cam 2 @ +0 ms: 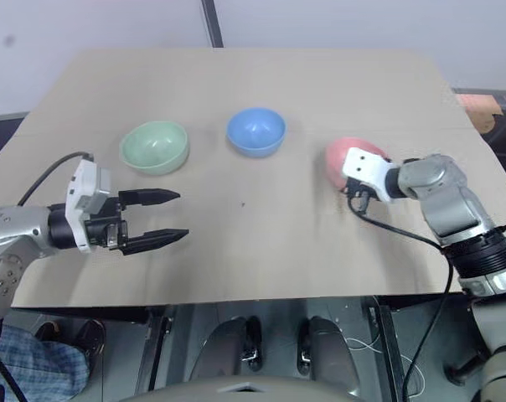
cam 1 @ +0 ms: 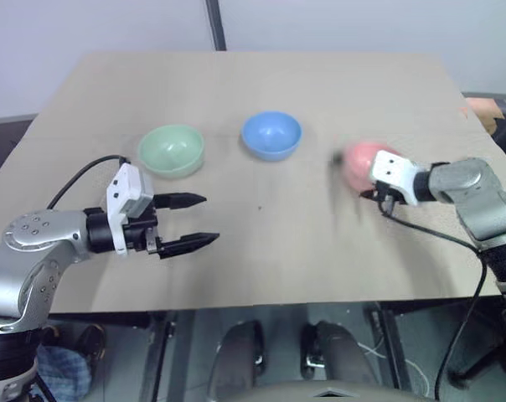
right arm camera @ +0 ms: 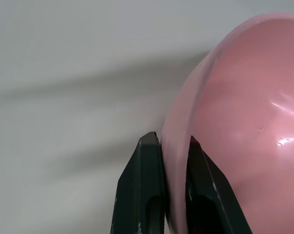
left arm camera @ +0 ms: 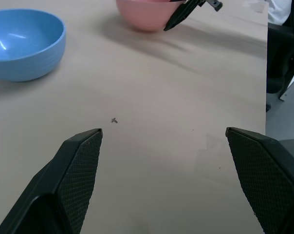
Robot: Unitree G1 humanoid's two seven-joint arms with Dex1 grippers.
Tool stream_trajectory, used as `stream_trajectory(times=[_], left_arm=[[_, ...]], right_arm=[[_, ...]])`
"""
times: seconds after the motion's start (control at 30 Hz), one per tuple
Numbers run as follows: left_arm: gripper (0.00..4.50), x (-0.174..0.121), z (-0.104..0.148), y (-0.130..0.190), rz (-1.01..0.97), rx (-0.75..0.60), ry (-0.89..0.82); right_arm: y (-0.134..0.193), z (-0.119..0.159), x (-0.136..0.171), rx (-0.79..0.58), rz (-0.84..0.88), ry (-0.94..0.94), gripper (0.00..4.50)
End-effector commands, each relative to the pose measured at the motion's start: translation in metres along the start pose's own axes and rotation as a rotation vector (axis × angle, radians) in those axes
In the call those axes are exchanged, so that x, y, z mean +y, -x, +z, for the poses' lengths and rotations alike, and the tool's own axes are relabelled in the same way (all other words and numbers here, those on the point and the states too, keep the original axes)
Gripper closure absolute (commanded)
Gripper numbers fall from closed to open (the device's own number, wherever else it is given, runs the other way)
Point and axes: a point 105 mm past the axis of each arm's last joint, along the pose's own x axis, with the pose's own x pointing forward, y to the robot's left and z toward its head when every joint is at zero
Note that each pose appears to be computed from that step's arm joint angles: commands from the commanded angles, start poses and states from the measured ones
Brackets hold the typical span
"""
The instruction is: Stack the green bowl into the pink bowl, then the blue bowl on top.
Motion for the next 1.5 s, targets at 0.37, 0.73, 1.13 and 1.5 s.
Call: stream_trajectory(times=[0.37,0.73,1.13,1.5], left_arm=[[0.22,0.003,-0.001,-0.002,0.001,0.005,-0.033],[0.22,0.003,-0.003,-0.004,-0.002,0.004,-0.028],[0.22,0.012,-0.004,0.000,0.047,0.019,-0.021],[0.22,0.051,-0.003,0.006,0.212,0.070,-0.066]], right_arm=[[-0.050,0.084,0.092,-0.137,0.163,0.205,4.46],[-0.041,0.087,0.067,-0.110,0.066,0.171,1.21],[0.045,0.104,0.046,-0.371,0.136,-0.282,1.21],[0.120,0.041,0.010,-0.582,-0.196,-0.436,1.21]])
